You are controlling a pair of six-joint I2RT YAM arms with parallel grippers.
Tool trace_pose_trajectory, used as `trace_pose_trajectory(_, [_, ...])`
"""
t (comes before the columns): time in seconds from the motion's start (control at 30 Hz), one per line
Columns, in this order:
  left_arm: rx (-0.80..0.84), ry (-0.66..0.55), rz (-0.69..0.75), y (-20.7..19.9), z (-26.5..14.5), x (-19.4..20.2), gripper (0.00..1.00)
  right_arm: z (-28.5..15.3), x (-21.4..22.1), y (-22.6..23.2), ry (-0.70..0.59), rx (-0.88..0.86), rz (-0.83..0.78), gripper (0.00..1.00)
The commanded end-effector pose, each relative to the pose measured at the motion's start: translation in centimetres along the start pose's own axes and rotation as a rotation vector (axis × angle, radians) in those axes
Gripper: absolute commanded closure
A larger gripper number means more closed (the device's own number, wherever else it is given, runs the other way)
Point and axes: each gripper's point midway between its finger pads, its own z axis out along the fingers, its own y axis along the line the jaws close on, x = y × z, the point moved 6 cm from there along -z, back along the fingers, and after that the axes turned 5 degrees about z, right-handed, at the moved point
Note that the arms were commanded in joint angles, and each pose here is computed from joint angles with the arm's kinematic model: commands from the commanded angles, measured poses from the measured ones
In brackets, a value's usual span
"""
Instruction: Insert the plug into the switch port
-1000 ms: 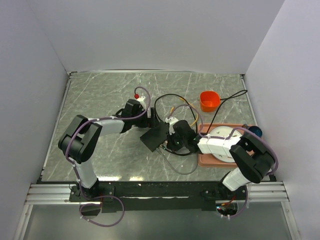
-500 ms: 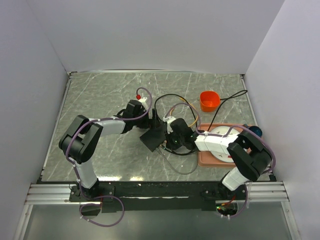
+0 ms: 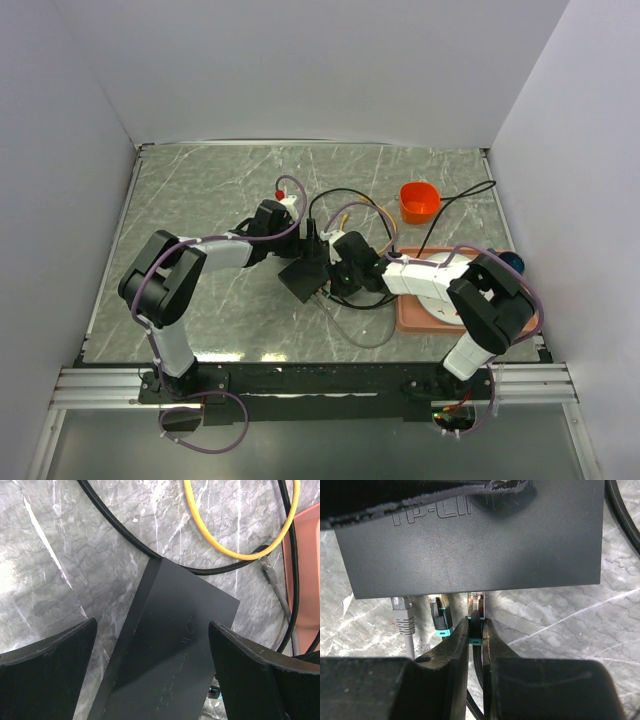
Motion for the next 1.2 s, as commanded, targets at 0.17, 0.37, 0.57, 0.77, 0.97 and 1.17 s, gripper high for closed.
trace_pose_trajectory(0.17, [0.055,0.002,0.023,-1.4,-0.2,-0.4,0.01,0.9,-0.6,0.2,0.015,0.016,0.016,1.00])
trace_pose_trajectory(0.37, [0.083,0.026,0.018,-1.9,-0.2,0.8,0.01,0.8,-2.2,0.4,-0.027,0.024,0.015,1.00])
trace_pose_trajectory(0.57, [0.152,0.063,-0.009,-2.4,-0.4,2.9,0.08,0.6,-4.0,0.8,-0.089,0.026,0.018,1.00])
trace_pose_trajectory(0.77, [0.213,0.074,-0.027,-2.9,-0.7,3.6,0.17,0.9,-5.5,1.2,-0.098,0.010,0.010,1.00])
trace_pose_trajectory(0.97, [0.265,0.079,-0.037,-3.6,-0.8,3.7,0.24,1.1,-6.1,1.4,-0.114,-0.003,0.021,1.00])
trace_pose_trajectory(1.17, [0.307,0.097,-0.038,-4.4,-0.7,4.6,0.27,1.0,-7.1,1.7,-0.185,-0.022,0.026,1.00])
